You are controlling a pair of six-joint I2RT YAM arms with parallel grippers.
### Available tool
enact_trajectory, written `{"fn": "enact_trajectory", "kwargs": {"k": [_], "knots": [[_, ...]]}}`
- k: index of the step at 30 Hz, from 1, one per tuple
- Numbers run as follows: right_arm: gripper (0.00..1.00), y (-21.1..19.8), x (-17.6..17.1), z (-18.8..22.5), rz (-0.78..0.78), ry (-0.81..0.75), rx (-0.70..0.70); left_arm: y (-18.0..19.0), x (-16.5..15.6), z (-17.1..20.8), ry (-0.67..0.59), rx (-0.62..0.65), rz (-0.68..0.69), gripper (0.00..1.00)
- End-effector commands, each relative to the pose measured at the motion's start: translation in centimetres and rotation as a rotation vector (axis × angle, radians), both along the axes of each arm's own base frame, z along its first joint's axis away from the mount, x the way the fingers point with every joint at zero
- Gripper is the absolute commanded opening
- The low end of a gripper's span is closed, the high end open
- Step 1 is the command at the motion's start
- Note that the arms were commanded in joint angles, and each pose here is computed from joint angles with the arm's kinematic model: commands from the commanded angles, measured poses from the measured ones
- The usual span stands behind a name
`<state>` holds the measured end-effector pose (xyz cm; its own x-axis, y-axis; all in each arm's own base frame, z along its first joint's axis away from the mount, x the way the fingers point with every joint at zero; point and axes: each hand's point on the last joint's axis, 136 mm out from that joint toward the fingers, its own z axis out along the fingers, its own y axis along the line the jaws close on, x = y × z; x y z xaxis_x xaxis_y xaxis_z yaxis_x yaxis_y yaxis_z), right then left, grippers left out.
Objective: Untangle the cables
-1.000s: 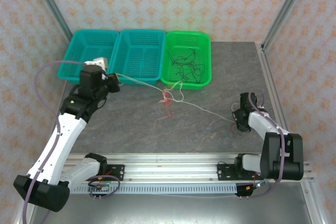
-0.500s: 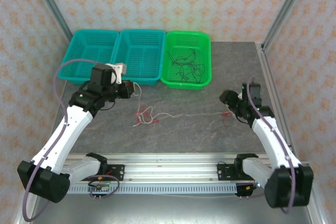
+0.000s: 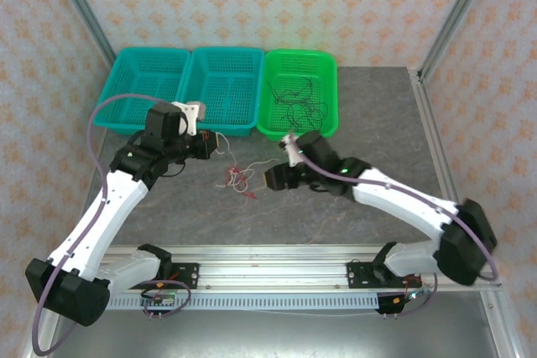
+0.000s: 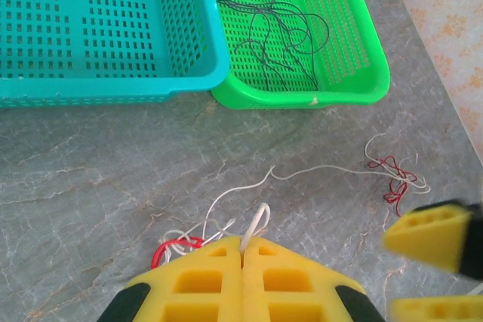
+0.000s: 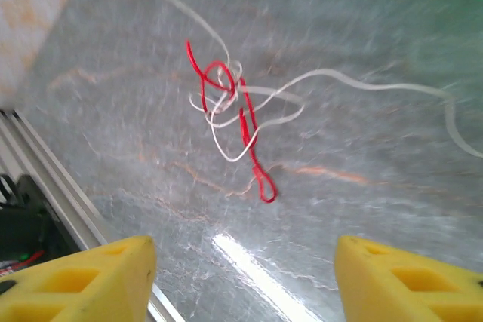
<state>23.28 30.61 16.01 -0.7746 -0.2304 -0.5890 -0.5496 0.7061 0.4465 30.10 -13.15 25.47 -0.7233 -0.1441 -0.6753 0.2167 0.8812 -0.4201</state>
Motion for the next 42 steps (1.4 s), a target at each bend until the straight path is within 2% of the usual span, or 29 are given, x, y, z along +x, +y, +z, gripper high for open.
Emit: {"fn": "enact_trajectory", "kwargs": {"k": [1, 6, 9, 12, 15, 17, 18, 24, 25, 26, 30, 34, 38, 42], "knots": [[0.62, 3.7, 2.1, 0.5, -0.003, -0.110, 0.054, 0.4, -0.2, 0.1, -0.034, 0.007, 0.021, 0.00], [0.63, 7.9, 3.2, 0.0, 0.040, -0.147, 0.174, 0.6, -0.3, -0.5, -0.009, 0.022, 0.027, 0.00], [0.61, 10.0, 3.3, -0.1, 0.115, -0.210, 0.213, 1.0, -0.6, -1.1, 0.013, 0.063, 0.026, 0.00], [0.59, 11.2, 3.9, -0.9, 0.151, -0.322, 0.174, 1.3, -0.8, -1.3, 0.019, 0.086, 0.025, 0.00], [0.65, 11.1, 6.7, -2.3, 0.047, -0.429, 0.082, 1.2, -0.8, -1.3, 0.014, 0.082, 0.022, 0.00], [0.66, 11.0, 7.6, -3.0, 0.035, -0.483, 0.046, 1.2, -0.7, -1.2, 0.009, 0.076, 0.031, 0.00], [0.63, 11.0, 7.8, -3.2, 0.033, -0.504, 0.028, 1.2, -0.7, -1.0, 0.006, 0.069, 0.035, 0.00], [0.06, 11.8, 7.2, -3.7, 0.100, -0.497, 0.034, 2.2, -0.8, -0.7, -0.015, 0.101, 0.075, 0.00], [0.00, 11.6, 7.1, -3.6, 0.087, -0.493, 0.045, 2.6, -0.8, -0.6, -0.021, 0.112, 0.089, 0.00], [0.00, 11.4, 7.1, -3.5, 0.071, -0.493, 0.051, 2.9, -0.7, -0.5, -0.025, 0.121, 0.108, 0.00], [0.00, 8.9, 7.0, -3.3, -0.024, -0.496, 0.045, 5.2, -0.6, -1.0, -0.016, 0.186, 0.222, 0.00], [0.00, 4.3, 6.8, -3.5, -0.162, -0.494, 0.001, 7.7, -0.7, -2.5, 0.041, 0.228, 0.328, 0.00], [0.00, -2.6, 7.2, -3.5, -0.362, -0.459, -0.029, 10.2, -0.7, -3.6, 0.079, 0.225, 0.419, 0.00], [0.00, -12.1, 7.6, -2.5, -0.666, -0.453, -0.068, 12.6, -0.6, -5.1, 0.119, 0.214, 0.507, 0.00]]}}
